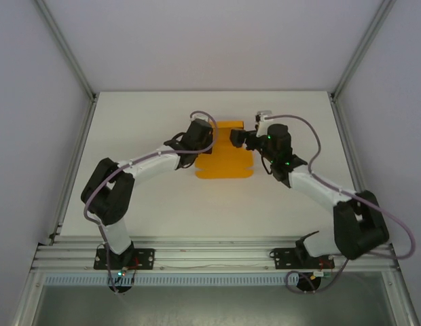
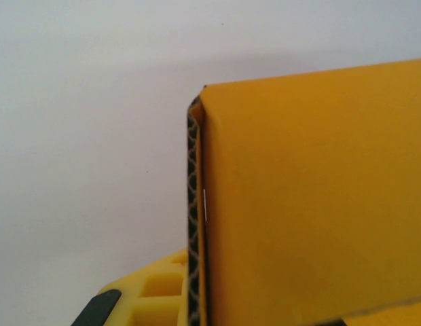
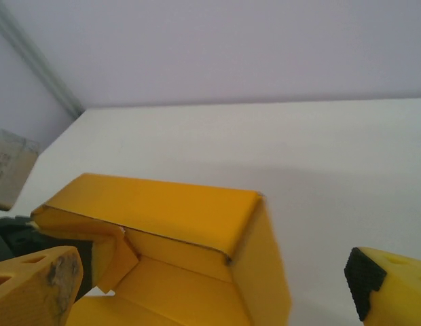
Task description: Assemble paper box
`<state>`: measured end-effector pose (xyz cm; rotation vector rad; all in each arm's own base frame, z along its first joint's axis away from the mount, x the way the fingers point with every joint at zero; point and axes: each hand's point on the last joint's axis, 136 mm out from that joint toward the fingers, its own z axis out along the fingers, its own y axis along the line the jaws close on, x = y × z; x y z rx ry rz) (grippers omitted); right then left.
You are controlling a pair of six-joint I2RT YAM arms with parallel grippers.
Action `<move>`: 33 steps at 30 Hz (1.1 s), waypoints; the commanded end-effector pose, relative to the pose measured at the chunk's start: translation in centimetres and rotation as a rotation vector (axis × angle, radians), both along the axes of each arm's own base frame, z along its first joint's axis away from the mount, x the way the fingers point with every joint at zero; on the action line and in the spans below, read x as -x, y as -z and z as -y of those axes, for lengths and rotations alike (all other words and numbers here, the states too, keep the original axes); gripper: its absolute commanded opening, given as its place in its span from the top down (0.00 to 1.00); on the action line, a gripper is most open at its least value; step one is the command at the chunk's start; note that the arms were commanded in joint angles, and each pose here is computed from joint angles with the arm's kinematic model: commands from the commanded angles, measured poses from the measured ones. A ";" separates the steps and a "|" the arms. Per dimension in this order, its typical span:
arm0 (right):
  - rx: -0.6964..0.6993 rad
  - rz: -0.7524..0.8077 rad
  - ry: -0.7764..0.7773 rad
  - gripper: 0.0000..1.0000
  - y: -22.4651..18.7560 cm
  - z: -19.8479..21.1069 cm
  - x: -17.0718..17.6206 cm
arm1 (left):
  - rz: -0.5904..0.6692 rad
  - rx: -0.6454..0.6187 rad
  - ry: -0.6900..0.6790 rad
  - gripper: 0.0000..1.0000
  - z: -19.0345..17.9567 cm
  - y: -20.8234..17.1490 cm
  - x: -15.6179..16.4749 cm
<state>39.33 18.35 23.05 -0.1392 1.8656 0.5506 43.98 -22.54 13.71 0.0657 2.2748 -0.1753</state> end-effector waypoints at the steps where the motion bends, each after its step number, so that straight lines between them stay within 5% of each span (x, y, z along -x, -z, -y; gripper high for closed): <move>1: 0.004 0.002 0.272 0.00 -1.5 5.2 0.6 | -0.021 -0.021 0.053 1.00 -1.5 -2.2 0.0; 4: 0.071 -0.022 0.411 0.00 -1.3 8.5 1.9 | -0.080 -0.055 0.255 1.00 -0.7 -2.3 1.3; 10: 0.162 -0.096 0.528 0.00 -0.9 12.1 4.8 | -0.415 -0.375 0.800 1.00 -1.0 0.6 9.4; 20: 0.258 -0.228 0.491 0.00 1.8 12.5 6.4 | -0.671 -0.828 0.870 1.00 -5.7 2.0 8.2; 30: 0.294 -0.251 0.497 0.00 2.4 12.9 6.4 | -0.776 -0.995 0.851 1.00 -2.7 9.1 5.7; 33: 0.297 -0.251 0.499 0.00 2.4 12.9 6.4 | -0.744 -1.132 0.773 1.00 -2.6 11.2 3.6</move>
